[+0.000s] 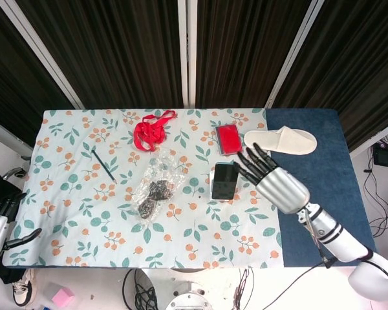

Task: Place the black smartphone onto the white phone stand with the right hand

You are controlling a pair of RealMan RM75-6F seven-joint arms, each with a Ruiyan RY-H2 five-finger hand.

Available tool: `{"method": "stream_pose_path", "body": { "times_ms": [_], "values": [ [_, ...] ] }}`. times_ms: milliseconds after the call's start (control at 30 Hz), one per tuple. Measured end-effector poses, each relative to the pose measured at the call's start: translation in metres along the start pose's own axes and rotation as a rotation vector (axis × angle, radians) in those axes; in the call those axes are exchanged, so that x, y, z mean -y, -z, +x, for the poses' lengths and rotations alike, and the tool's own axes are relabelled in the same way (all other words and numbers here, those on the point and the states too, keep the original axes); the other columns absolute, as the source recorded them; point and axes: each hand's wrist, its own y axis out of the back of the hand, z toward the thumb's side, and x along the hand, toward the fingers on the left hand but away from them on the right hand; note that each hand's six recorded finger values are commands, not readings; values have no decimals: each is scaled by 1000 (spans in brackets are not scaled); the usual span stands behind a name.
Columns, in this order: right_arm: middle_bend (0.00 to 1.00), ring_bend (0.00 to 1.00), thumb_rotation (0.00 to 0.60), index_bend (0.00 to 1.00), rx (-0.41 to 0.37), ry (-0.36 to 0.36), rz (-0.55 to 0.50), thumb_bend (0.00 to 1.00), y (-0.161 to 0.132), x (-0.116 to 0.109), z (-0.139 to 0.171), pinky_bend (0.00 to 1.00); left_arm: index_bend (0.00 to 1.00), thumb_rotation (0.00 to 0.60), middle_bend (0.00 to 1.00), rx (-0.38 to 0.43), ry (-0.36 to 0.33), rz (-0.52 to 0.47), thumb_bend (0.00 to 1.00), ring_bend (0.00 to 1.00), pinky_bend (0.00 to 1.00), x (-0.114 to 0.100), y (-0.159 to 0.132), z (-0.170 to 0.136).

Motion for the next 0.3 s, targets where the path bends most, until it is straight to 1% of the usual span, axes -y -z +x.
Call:
{"method": "stream_pose_path", "body": {
  "times_ms": [33,67,167,200,267,300],
  "values": [
    [0,0,600,0,25,-33,-66,80,4,5,8,0,91,99,77,2,-3,2,37,85,198,0,-1,0],
    [0,0,600,0,60,-74,-156,79,9,13,19,0,91,101,77,4,-5,4,37,85,198,-1,-2,0],
    [0,0,600,0,149,-154,-355,79,18,32,48,0,91,110,76,13,-13,17,37,85,198,-2,-6,0],
    [0,0,600,0,194,-184,-437,79,20,41,63,0,91,116,76,17,-17,24,38,85,198,-3,-8,0],
    [0,0,600,0,278,-227,-563,81,25,58,91,0,90,118,77,22,-23,34,39,85,198,-5,-11,0],
    [0,0,600,0,315,-242,-609,82,26,66,103,0,90,116,76,26,-28,42,40,85,198,-6,-12,-1]
  ]
}}
